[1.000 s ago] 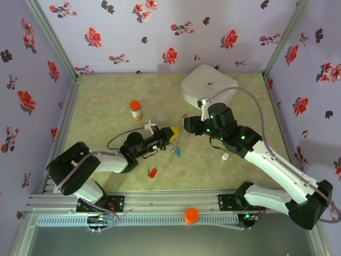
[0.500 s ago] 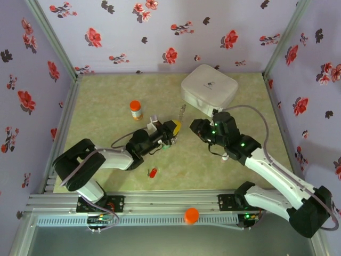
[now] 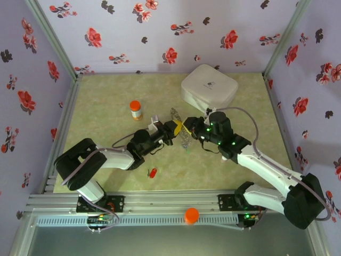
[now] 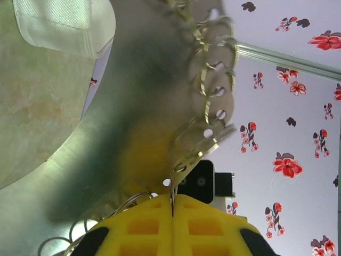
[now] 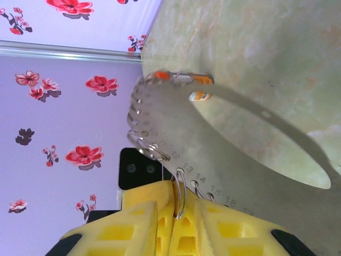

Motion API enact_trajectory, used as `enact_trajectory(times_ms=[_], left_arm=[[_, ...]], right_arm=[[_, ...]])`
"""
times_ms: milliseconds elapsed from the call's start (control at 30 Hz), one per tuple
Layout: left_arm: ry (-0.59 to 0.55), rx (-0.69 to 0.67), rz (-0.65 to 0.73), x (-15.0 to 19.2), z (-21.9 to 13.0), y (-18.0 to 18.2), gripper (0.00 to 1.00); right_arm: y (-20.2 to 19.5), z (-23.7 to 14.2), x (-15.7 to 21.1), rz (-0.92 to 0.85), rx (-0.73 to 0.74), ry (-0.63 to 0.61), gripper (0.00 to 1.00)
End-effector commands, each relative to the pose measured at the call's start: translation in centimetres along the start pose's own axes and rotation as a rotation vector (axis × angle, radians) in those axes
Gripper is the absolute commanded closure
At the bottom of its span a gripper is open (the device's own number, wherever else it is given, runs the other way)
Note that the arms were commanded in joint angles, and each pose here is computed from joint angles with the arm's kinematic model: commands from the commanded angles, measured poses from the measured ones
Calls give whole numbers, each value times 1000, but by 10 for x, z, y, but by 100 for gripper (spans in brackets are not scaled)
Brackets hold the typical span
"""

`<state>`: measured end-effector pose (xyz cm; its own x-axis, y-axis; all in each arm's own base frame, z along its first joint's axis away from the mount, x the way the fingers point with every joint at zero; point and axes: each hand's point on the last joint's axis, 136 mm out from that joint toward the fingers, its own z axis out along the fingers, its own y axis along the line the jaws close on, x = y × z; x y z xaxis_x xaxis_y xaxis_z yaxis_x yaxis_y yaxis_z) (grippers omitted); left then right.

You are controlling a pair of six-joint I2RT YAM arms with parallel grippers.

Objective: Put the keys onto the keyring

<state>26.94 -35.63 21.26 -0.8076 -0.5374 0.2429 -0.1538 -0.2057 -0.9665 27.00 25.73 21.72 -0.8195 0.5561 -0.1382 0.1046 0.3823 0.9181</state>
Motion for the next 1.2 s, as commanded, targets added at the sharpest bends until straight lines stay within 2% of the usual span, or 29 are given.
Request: enact_trajectory(times_ms=[0, 1000, 1167], left_arm=[[43, 82, 5, 13, 5, -26, 100], [95, 75, -3, 27, 7, -25, 100], [103, 76, -6, 28, 9, -26, 100]], right_arm=[[8, 3, -2, 14, -53, 5, 76], [-6, 23, -13, 3, -12, -25, 86], [-5, 29, -12, -12, -3, -4, 96]])
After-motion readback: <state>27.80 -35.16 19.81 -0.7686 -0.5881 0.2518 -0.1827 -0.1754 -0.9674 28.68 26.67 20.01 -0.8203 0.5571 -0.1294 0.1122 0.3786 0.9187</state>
